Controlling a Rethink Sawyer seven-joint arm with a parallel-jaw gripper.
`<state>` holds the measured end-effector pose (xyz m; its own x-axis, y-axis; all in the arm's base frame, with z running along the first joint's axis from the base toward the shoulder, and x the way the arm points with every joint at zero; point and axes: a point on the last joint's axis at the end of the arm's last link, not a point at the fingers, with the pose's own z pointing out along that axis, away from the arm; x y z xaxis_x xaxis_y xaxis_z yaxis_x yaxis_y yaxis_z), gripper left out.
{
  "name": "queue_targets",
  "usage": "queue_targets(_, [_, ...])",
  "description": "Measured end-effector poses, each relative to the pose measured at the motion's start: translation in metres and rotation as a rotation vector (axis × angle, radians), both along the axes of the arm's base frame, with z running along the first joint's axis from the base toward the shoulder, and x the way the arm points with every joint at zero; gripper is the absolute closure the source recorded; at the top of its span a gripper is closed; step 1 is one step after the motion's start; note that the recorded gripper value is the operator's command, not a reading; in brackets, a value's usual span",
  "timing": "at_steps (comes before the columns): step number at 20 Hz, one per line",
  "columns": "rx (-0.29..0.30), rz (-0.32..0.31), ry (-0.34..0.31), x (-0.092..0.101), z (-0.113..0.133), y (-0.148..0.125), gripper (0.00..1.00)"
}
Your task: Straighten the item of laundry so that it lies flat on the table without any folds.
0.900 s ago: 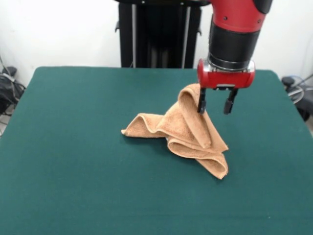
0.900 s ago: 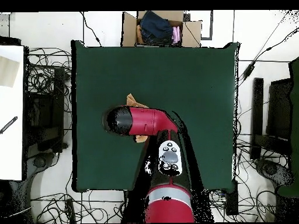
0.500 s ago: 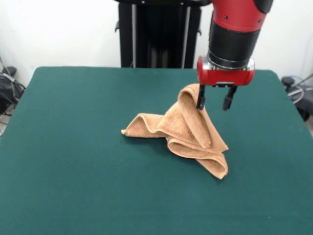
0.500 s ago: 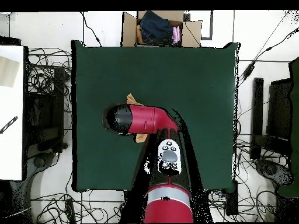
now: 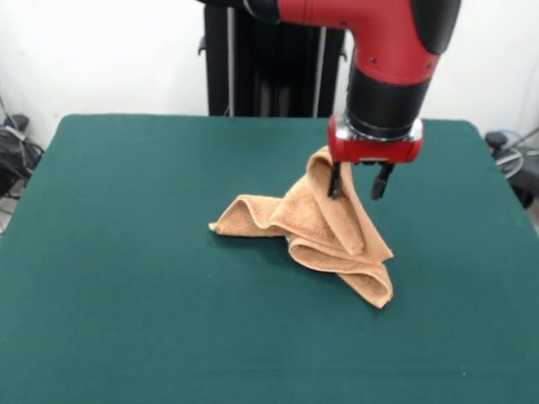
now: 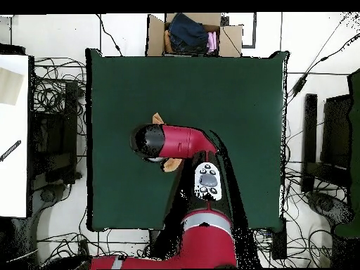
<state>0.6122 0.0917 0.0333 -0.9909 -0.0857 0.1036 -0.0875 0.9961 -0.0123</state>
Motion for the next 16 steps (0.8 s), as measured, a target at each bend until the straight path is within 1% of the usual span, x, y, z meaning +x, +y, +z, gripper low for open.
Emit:
queue_targets(4, [0.003, -0.015, 0.025, -0.006, -0.013, -0.008, 0.00])
queue_targets(5, [0.004, -0.024, 0.037, -0.009, -0.019, -0.014, 0.00])
queue_targets(8, [0.006, -0.041, 0.051, -0.012, -0.027, -0.023, 0.00])
queue_targets(16, [0.005, -0.047, 0.038, -0.014, -0.040, -0.027, 0.00])
